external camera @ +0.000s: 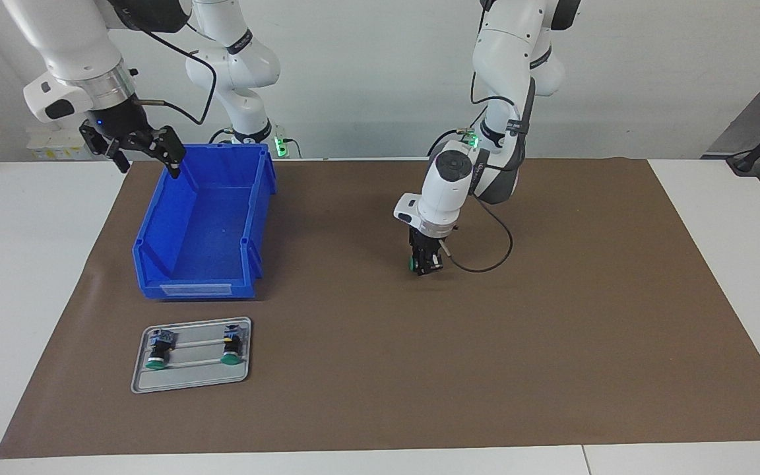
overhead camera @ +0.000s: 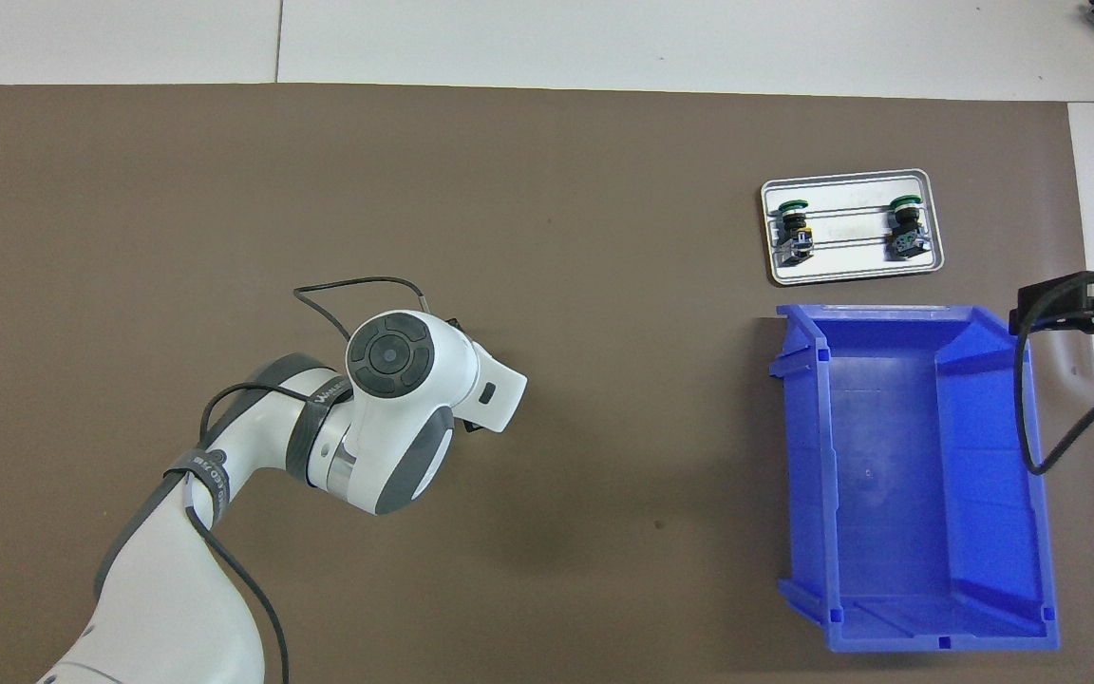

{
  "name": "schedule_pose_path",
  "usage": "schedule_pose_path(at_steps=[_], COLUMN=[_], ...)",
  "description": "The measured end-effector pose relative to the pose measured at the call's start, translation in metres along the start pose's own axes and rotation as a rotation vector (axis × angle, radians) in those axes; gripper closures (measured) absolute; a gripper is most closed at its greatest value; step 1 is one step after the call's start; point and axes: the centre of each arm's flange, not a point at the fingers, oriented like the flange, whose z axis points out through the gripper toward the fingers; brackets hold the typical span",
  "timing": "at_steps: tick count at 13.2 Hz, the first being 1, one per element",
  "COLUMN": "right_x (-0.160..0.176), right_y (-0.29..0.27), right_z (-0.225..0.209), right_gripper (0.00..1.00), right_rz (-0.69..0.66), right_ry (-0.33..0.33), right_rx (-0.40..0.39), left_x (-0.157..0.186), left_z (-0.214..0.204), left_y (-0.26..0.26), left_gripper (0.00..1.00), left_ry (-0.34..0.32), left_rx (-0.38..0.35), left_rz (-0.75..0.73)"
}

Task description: Place and press button with both arms

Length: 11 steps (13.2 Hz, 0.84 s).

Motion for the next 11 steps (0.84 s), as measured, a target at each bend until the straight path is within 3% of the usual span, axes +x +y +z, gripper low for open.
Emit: schedule_pose_path(at_steps=[9, 11], right_x=[0.0, 0.0], right_y=[0.0, 0.0], right_z=[0.0, 0.0], right_gripper=[0.0, 0.0], right_rz=[0.0, 0.0], right_ry=[0.0, 0.0], right_rx=[0.0, 0.0], left_x=[-0.013, -0.018], left_z=[-0.01, -0.011], left_y=[-0.029, -0.036], left_gripper=[0.66, 0.66], left_ry=[0.024, 0.056], left_rx=[0.028, 0.007], left_rz=[-0.051, -0.096])
